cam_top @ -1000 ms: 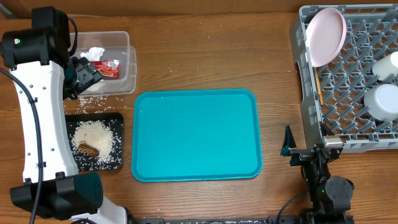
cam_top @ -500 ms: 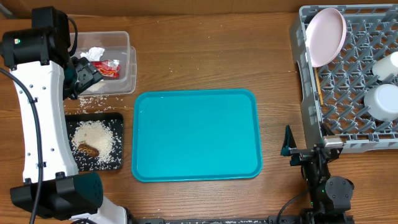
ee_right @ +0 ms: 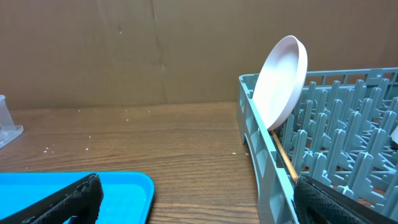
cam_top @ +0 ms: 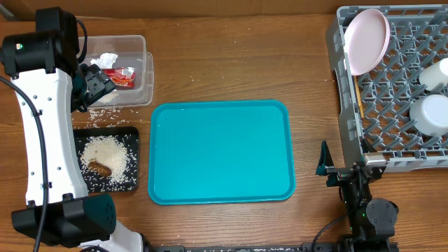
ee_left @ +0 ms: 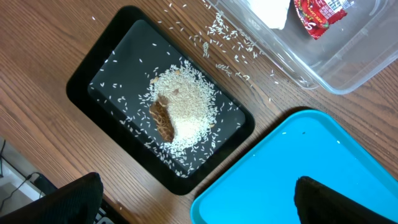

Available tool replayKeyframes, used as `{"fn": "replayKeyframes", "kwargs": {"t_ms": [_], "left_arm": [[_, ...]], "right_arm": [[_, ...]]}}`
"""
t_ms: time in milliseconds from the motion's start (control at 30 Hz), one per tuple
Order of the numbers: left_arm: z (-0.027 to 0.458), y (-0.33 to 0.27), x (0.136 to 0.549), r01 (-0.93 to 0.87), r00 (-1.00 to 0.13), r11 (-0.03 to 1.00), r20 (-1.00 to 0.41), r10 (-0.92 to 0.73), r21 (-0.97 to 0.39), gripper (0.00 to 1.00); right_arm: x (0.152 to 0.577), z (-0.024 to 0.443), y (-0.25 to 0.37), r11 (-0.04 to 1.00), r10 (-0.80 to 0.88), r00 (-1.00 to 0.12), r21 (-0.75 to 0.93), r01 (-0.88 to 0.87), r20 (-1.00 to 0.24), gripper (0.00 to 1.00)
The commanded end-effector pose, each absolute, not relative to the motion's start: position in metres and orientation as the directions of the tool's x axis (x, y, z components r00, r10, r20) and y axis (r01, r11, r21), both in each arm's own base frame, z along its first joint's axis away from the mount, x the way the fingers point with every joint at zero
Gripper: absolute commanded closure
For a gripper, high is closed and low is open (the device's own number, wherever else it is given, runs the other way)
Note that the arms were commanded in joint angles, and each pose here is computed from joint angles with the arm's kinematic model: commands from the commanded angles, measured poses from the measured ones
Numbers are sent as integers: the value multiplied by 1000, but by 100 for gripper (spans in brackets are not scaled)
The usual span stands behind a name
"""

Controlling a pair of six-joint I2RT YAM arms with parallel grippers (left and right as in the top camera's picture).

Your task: Sort waste into correct bins and load items into the dishwasher

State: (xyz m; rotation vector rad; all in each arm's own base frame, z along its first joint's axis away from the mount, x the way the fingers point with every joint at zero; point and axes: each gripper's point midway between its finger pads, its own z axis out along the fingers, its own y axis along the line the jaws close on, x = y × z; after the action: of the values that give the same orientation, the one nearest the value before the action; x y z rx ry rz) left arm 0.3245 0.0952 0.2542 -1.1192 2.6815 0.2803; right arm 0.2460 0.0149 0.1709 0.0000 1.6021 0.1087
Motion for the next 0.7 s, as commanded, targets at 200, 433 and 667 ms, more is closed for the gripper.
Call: {"fn": "replayKeyframes", "kwargs": {"t_ms": [200, 433, 667], "left_arm": [[262, 89, 314, -718, -684, 693, -254, -684, 67, 0], [262, 69, 319, -684, -713, 729, -235, -661, 24, 0], [277, 45, 346, -548, -780, 836, -347, -521, -25, 0]], "right_arm": [[246, 170, 12, 996, 62, -28, 63, -55, -998, 0], [246, 170, 12, 996, 62, -28, 63, -55, -998, 0], [246, 170, 12, 996, 62, -28, 63, -55, -998, 0]]}}
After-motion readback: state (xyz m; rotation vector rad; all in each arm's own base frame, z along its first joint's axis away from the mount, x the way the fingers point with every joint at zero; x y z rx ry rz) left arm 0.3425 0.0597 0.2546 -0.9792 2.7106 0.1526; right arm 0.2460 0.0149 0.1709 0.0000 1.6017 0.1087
